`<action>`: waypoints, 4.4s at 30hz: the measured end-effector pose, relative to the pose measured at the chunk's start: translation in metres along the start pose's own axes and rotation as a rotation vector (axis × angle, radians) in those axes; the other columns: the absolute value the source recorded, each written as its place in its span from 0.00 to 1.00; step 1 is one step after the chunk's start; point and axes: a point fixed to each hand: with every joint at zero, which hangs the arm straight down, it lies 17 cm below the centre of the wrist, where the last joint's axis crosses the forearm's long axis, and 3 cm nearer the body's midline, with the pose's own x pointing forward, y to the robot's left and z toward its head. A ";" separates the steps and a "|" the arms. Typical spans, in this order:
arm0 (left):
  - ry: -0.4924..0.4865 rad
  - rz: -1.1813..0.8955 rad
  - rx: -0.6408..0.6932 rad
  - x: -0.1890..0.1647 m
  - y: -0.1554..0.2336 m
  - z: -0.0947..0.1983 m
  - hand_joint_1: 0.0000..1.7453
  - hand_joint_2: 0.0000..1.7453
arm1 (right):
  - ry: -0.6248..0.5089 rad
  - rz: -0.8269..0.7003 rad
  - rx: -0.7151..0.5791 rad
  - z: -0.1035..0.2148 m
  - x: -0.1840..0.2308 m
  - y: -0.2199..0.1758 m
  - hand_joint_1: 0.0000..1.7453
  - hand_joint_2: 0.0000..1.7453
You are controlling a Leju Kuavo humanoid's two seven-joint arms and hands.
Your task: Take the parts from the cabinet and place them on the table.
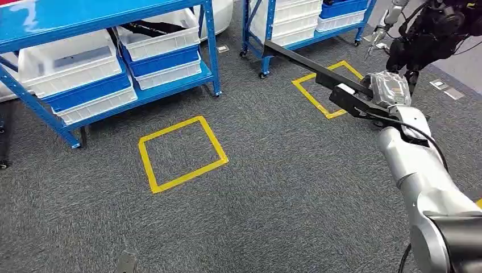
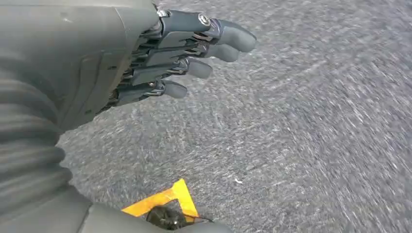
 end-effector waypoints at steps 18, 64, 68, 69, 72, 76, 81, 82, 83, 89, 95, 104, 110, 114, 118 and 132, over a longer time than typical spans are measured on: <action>-0.008 0.011 -0.007 0.004 -0.003 0.000 0.00 1.00 | 0.015 0.026 0.005 0.003 -0.016 -0.002 1.00 1.00; -0.004 -0.013 -0.034 0.010 -0.010 -0.002 0.00 1.00 | 0.072 0.081 -0.020 0.019 -0.074 -0.015 1.00 1.00; -0.011 -0.011 -0.029 0.015 -0.010 -0.003 0.00 1.00 | 0.080 0.093 -0.027 0.019 -0.085 -0.022 1.00 1.00; -0.009 -0.012 -0.027 0.014 -0.010 -0.003 0.00 1.00 | 0.078 0.093 -0.030 0.017 -0.084 -0.025 1.00 1.00; -0.008 -0.012 -0.029 0.013 -0.010 -0.003 0.00 1.00 | 0.075 0.089 -0.022 0.017 -0.082 -0.022 1.00 1.00; -0.007 -0.010 -0.034 0.015 -0.011 -0.004 0.00 1.00 | 0.074 0.089 -0.027 0.015 -0.081 -0.026 1.00 1.00; 0.088 0.062 -0.165 0.003 -0.035 0.002 0.00 1.00 | 0.072 0.089 -0.038 0.012 -0.082 -0.033 1.00 1.00; 0.139 0.070 -0.213 -0.004 -0.043 0.005 0.00 1.00 | 0.071 0.089 -0.041 0.011 -0.081 -0.035 1.00 1.00; 0.170 0.071 -0.247 -0.009 -0.048 0.008 0.00 1.00 | 0.072 0.090 -0.044 0.010 -0.080 -0.036 1.00 1.00; 0.255 0.053 -0.329 -0.026 -0.058 0.017 0.00 1.00 | 0.076 0.077 -0.045 0.008 -0.077 -0.037 1.00 1.00; 0.258 0.032 -0.323 -0.029 -0.051 0.014 0.00 1.00 | 0.095 0.087 -0.046 0.010 -0.089 -0.041 1.00 1.00; 0.256 0.024 -0.323 -0.031 -0.049 0.013 0.00 1.00 | 0.106 0.096 -0.030 0.013 -0.098 -0.041 1.00 1.00; 0.253 0.033 -0.312 -0.031 -0.046 0.012 0.00 1.00 | 0.094 0.095 -0.034 0.006 -0.093 -0.050 1.00 1.00; 0.252 0.030 -0.305 -0.033 -0.043 0.011 0.00 1.00 | 0.092 0.093 -0.043 0.000 -0.087 -0.058 1.00 1.00; 0.267 0.023 -0.308 -0.042 -0.043 0.015 0.00 1.00 | 0.093 0.092 -0.049 -0.007 -0.077 -0.063 1.00 1.00; 0.242 0.021 -0.308 -0.041 -0.042 0.016 0.00 1.00 | 0.140 0.138 -0.045 -0.004 -0.102 -0.072 1.00 1.00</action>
